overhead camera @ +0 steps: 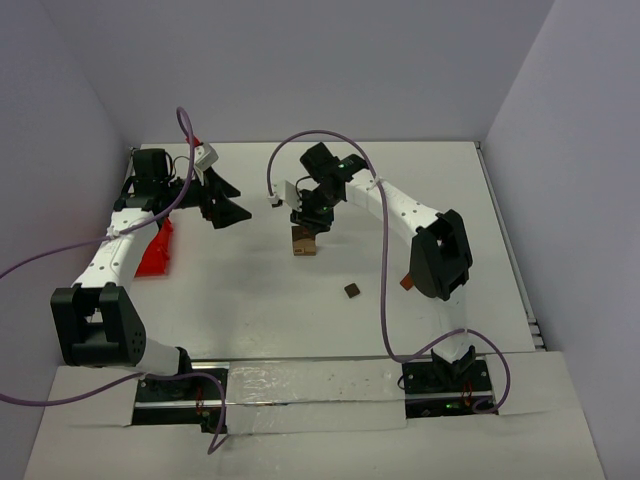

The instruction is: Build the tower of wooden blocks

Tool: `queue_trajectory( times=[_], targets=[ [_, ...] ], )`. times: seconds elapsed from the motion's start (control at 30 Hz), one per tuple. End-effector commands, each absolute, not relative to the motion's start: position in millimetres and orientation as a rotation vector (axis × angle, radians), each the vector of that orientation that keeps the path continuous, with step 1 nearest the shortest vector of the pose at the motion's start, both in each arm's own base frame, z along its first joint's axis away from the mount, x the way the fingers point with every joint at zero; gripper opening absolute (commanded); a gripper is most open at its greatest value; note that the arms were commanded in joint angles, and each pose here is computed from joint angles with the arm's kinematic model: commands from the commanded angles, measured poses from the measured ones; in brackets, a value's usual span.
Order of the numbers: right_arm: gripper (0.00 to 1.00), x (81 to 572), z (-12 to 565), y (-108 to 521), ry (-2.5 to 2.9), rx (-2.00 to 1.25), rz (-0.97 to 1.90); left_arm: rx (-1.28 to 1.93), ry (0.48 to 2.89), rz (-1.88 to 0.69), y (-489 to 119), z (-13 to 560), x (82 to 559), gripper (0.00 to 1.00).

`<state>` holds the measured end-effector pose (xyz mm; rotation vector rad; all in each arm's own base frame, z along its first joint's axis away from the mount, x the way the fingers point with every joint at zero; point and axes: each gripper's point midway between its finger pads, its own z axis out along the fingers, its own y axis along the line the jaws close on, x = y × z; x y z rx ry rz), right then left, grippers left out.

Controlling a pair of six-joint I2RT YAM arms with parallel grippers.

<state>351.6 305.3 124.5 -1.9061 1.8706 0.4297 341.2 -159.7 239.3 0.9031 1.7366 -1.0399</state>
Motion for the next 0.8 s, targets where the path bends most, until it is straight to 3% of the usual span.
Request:
queue_trajectory(
  times=[0.0, 0.53, 0.77],
  targets=[
    [0.4, 361.5, 135.2, 316.0, 1.831, -1.879, 0.407, 0.919, 1.702, -1.021, -157.9, 245.3, 343.8, 0.99],
    [0.61, 358.5, 136.1, 319.0, 1.829, -1.878, 0.405, 0.926, 1.701, -1.015, -157.5, 245.3, 343.6, 0.99],
    [0.79, 350.3, 179.0, 326.7, 1.767, -1.799, 0.452, 0.947, 1.673, -0.972, -156.1, 255.1, 342.2, 0.99]
  ],
)
